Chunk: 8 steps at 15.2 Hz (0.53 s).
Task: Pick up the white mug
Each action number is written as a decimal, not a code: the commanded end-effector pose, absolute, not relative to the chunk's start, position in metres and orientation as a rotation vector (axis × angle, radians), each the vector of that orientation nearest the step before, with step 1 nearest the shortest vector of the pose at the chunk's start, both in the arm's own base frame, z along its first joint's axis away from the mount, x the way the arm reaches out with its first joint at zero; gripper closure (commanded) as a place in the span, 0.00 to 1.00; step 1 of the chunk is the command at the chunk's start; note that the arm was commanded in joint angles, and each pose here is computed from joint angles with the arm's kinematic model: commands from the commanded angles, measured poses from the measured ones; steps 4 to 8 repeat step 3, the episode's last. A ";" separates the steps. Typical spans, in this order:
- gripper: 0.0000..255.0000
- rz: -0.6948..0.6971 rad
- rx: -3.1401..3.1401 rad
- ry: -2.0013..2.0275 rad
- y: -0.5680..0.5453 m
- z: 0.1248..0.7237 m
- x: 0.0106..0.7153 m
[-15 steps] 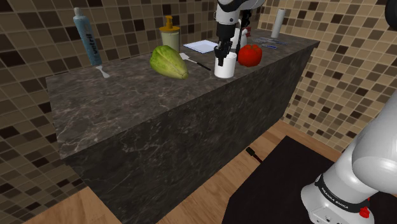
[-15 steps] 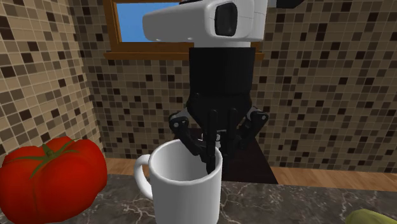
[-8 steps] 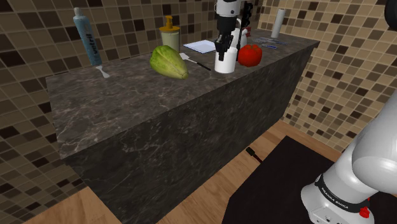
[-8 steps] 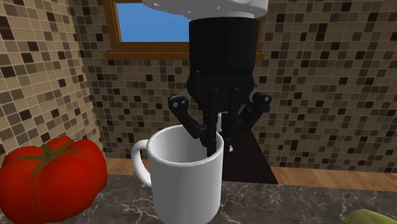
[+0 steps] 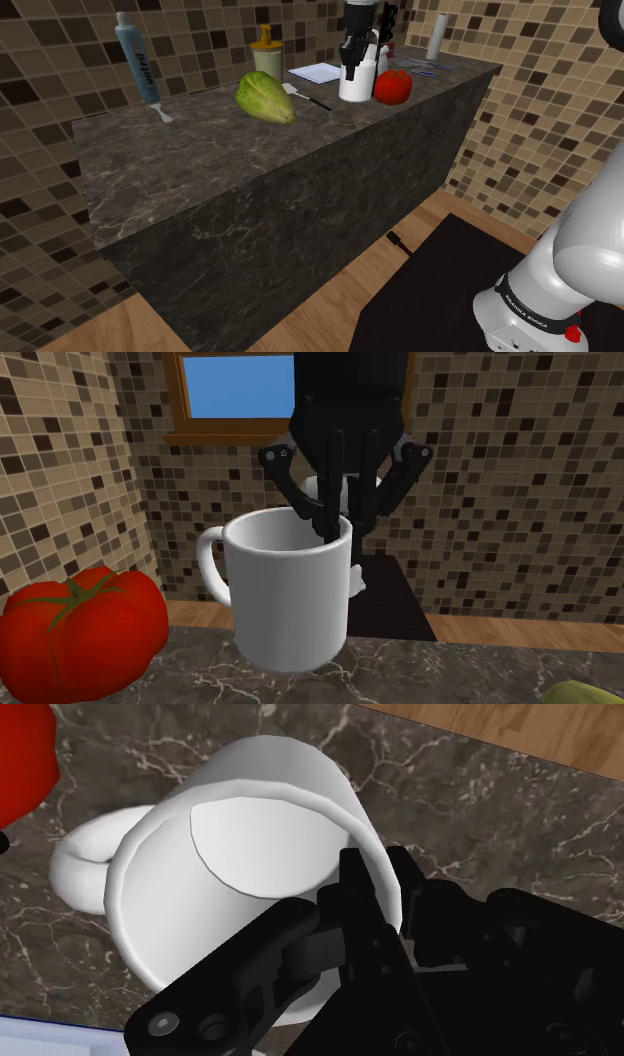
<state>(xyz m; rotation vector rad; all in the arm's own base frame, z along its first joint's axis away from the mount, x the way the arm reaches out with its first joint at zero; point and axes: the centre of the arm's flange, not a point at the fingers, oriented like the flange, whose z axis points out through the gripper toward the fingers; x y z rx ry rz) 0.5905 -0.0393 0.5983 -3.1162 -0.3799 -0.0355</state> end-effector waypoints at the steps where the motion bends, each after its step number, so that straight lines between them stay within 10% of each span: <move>1: 1.00 -0.036 -3.116 -0.380 -0.038 0.609 0.591; 8: 1.00 -0.036 -3.116 -0.380 -0.038 0.610 0.591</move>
